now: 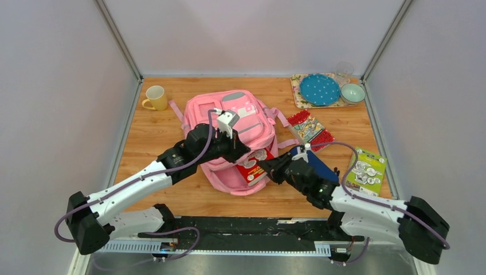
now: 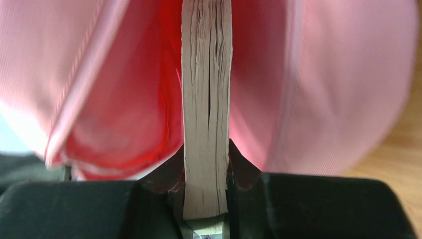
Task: Pack the student bag
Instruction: Place the book in the student bag.
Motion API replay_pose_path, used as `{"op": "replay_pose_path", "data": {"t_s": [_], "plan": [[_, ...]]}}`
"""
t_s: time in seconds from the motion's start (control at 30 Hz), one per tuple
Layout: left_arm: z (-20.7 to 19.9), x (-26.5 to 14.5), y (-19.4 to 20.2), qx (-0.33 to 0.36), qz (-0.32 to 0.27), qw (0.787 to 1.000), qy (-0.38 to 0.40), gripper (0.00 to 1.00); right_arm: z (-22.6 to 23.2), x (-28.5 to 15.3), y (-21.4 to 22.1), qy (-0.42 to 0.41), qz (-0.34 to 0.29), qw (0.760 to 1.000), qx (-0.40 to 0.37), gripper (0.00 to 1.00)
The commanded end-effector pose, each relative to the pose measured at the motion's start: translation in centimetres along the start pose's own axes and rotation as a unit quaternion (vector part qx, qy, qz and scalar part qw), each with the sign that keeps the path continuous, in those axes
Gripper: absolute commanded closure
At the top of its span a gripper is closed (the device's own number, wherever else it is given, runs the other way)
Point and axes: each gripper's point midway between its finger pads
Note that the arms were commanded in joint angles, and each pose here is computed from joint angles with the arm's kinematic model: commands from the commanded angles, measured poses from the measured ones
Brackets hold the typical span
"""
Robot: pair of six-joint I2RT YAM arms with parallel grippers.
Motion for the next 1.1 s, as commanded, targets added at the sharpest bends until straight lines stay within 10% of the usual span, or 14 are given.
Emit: {"op": "replay_pose_path", "data": {"t_s": [0.0, 0.47, 0.83, 1.07], "plan": [[-4.9, -2.5, -6.8, 0.009, -0.104, 0.991, 0.079, 1.0, 10.0, 2.2, -2.1, -0.143, -0.028, 0.987, 0.066, 1.0], [-4.6, -3.7, -6.7, 0.004, -0.117, 0.99, 0.076, 1.0, 9.8, 17.3, -1.6, -0.163, -0.042, 0.98, 0.109, 0.96], [-2.8, -4.4, -5.9, 0.006, -0.126, 0.991, 0.04, 1.0, 2.9, 18.6, -0.4, -0.052, -0.047, 0.996, 0.05, 0.25], [-1.5, -4.7, -5.1, 0.008, -0.132, 0.991, 0.016, 1.0, 1.7, 14.8, -0.2, -0.003, -0.028, 1.0, -0.001, 0.11]]}}
Point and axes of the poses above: each gripper's point midway between its finger pads, its own x axis out along the fingers, its own z axis along the line the jaws close on, y = z × x, and after that the axes turned 2 degrees about -x, right-handed
